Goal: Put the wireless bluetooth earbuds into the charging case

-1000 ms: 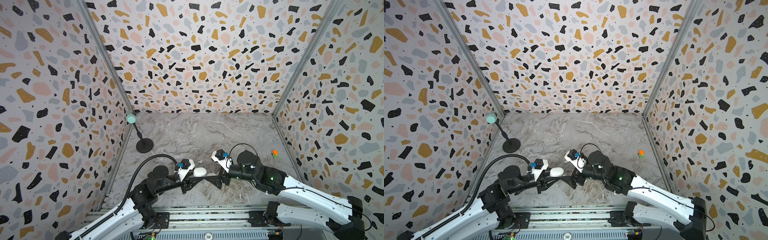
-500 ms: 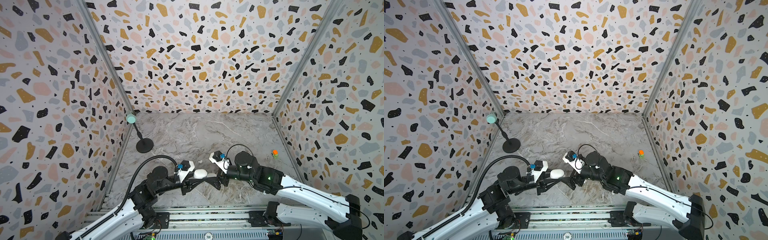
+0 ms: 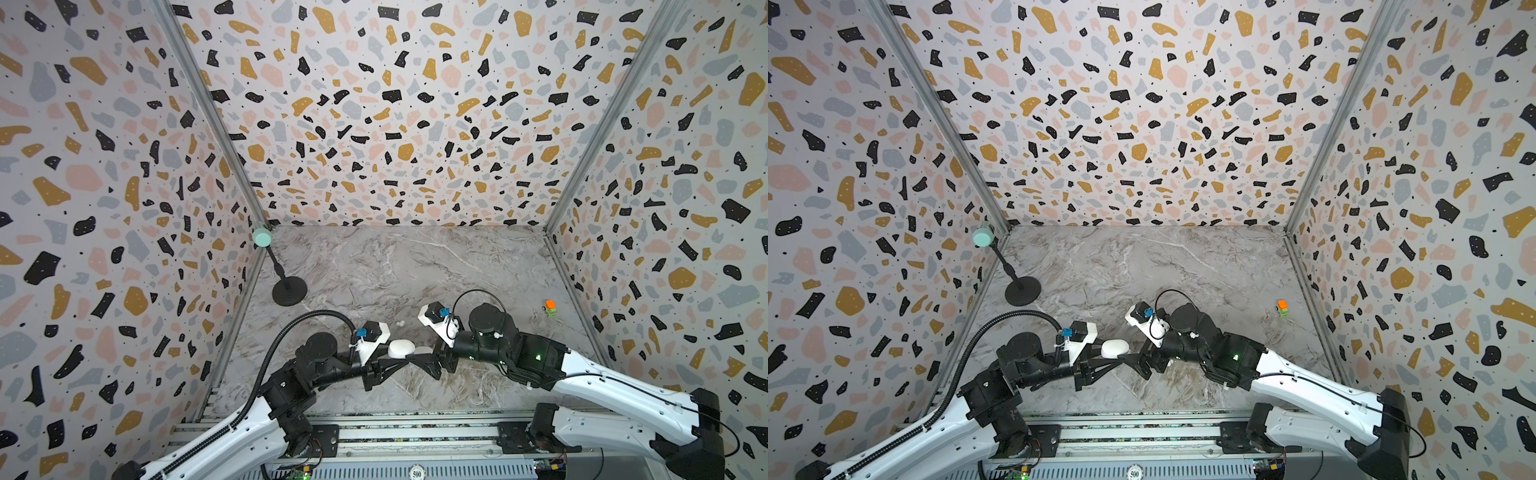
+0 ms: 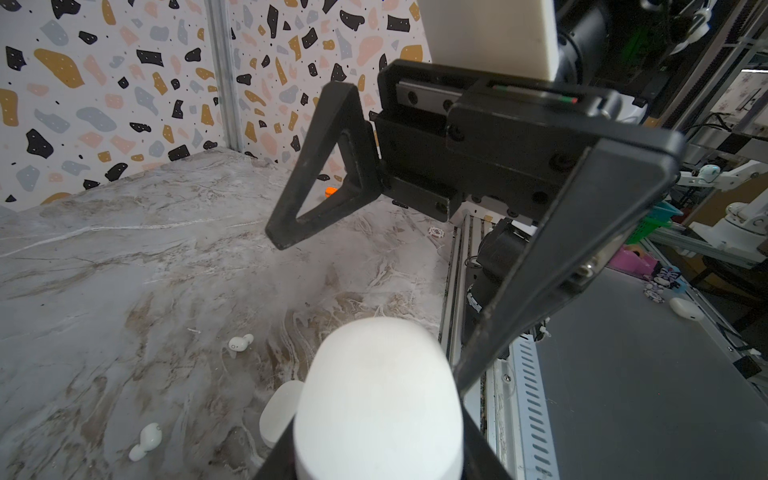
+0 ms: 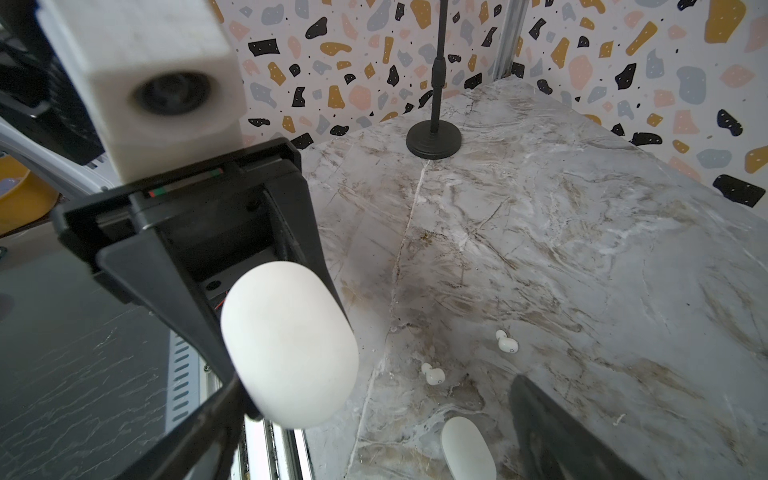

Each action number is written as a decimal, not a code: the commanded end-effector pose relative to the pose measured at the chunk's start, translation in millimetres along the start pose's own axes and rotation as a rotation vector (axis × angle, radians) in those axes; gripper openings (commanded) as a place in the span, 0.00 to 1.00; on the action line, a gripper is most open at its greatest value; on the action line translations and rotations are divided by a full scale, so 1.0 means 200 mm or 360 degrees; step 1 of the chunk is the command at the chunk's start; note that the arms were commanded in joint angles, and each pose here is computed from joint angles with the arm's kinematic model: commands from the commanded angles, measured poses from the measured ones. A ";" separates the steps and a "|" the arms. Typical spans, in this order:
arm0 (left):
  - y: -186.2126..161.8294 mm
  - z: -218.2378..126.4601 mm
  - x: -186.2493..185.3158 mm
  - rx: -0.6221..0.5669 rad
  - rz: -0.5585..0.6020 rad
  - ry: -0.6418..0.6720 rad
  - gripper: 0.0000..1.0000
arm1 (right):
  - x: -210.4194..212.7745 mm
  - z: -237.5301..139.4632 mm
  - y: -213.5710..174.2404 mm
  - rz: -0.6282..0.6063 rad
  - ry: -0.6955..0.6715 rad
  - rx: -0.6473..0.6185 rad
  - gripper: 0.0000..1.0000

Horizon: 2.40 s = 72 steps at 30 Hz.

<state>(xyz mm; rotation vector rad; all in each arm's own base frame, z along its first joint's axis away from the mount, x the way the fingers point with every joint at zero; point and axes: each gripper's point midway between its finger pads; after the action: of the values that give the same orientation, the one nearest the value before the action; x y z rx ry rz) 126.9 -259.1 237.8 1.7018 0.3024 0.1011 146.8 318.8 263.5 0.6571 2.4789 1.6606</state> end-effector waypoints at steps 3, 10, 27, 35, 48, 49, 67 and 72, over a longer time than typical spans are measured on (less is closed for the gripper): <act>0.06 0.00 -0.06 -0.0087 0.0056 -0.0090 0.00 | -0.07 -0.04 0.13 0.0004 -0.0146 -0.0109 0.99; 0.05 0.00 -0.07 -0.0085 0.0057 -0.0102 0.00 | -0.09 -0.05 0.14 0.0016 -0.0186 -0.0132 0.99; 0.05 -0.01 -0.08 -0.0090 0.0065 -0.0115 0.00 | -0.10 -0.06 0.15 0.0029 -0.0207 -0.0152 0.99; 0.05 -0.01 -0.10 -0.0087 0.0061 -0.0152 0.00 | -0.08 -0.06 0.16 0.0021 -0.0172 -0.0159 0.96; 0.04 0.00 -0.12 -0.0080 0.0058 -0.0182 0.00 | -0.07 -0.01 0.19 -0.0010 -0.0141 -0.0139 0.85; 0.04 0.00 -0.12 -0.0081 0.0057 -0.0183 0.00 | -0.06 0.00 0.19 -0.0014 -0.0133 -0.0135 0.83; 0.04 0.00 -0.13 -0.0079 0.0062 -0.0189 0.00 | 0.08 0.01 0.20 -0.0079 0.0130 -0.0134 0.44; 0.04 0.00 -0.13 -0.0079 0.0063 -0.0187 0.00 | 0.10 0.01 0.19 -0.0090 0.0166 -0.0126 0.40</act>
<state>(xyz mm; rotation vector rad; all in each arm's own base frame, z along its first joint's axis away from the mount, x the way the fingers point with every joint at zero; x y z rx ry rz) 108.8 -265.0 237.8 1.6941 0.2247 0.0363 144.5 338.8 273.3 0.5675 2.5093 1.7151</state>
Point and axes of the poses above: each gripper's point midway between its finger pads, its own z axis out along the fingers, its own x axis along the line the jaws close on, y = z × x, and after that the axes turned 5 degrees about z, right-handed
